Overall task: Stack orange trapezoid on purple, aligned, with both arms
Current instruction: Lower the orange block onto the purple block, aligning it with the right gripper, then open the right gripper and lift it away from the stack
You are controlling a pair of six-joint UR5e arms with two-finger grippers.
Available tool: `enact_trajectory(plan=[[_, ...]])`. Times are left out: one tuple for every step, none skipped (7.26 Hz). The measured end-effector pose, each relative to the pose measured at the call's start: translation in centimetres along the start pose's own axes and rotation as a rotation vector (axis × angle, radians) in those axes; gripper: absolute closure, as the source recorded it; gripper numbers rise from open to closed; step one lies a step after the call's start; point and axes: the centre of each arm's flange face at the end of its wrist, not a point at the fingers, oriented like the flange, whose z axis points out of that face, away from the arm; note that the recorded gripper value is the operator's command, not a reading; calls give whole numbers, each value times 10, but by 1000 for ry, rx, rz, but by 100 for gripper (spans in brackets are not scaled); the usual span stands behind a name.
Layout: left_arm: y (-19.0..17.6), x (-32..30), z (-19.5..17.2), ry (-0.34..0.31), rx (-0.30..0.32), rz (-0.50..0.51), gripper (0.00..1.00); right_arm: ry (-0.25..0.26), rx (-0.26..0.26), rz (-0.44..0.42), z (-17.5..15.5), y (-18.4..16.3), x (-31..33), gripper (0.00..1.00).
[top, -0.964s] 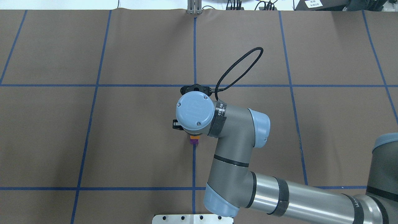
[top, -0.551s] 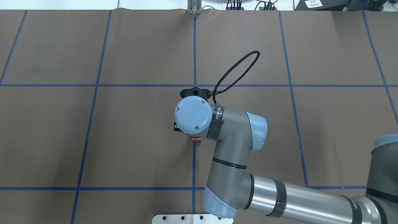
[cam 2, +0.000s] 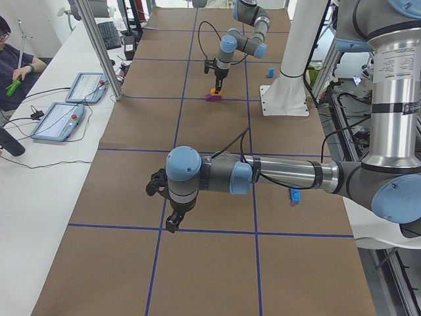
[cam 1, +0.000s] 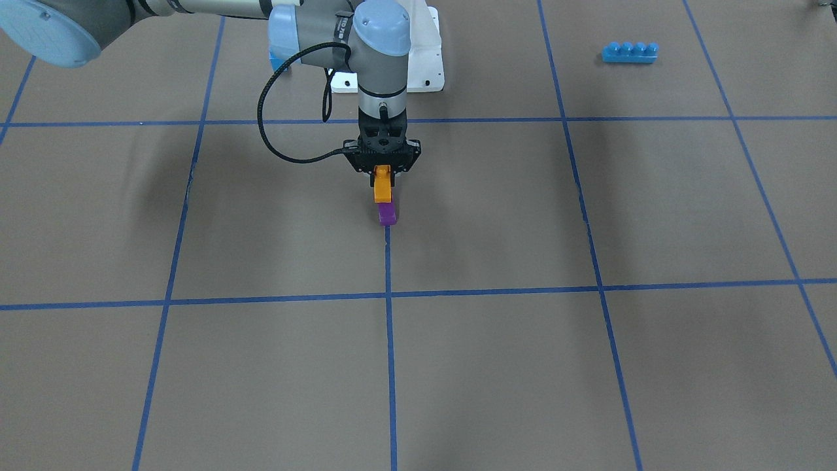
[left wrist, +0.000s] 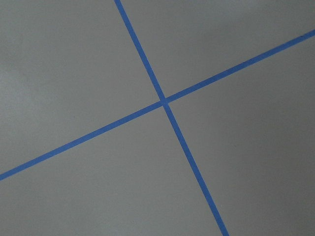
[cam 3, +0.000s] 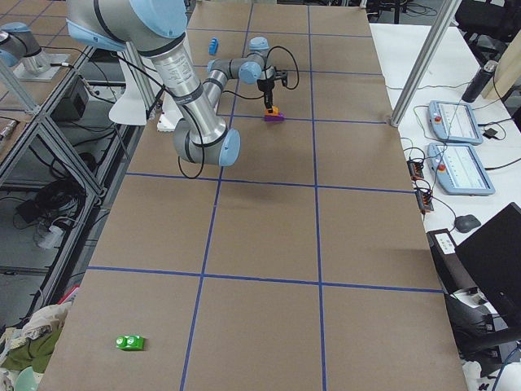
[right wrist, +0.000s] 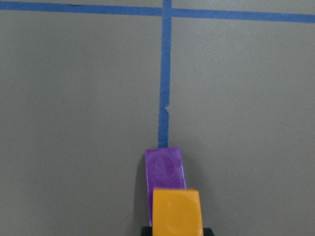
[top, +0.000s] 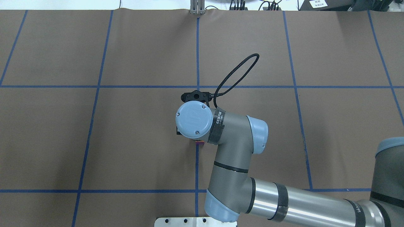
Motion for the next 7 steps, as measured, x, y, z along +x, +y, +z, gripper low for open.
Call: enact_trajectory(plan=[[0, 0, 0, 0, 0, 0, 0, 2, -1, -5, 2, 1, 0, 1], [-1, 0, 0, 0, 1, 0, 0, -2, 1, -6, 0, 0, 0, 1], [-1, 0, -1, -1, 1, 0, 0, -2, 1, -8, 0, 0, 0, 0], [-1, 0, -1, -1, 1, 0, 0, -5, 2, -11, -2, -1, 0, 0], [0, 0, -1, 0, 1, 0, 0, -14, 4, -11, -8, -4, 1, 0], [1, 0, 1, 1, -2, -2, 0, -33, 3, -11, -20, -14, 5, 0], [4, -2, 3, 3, -6, -5, 0, -63, -8, -6, -38, -34, 16, 0]])
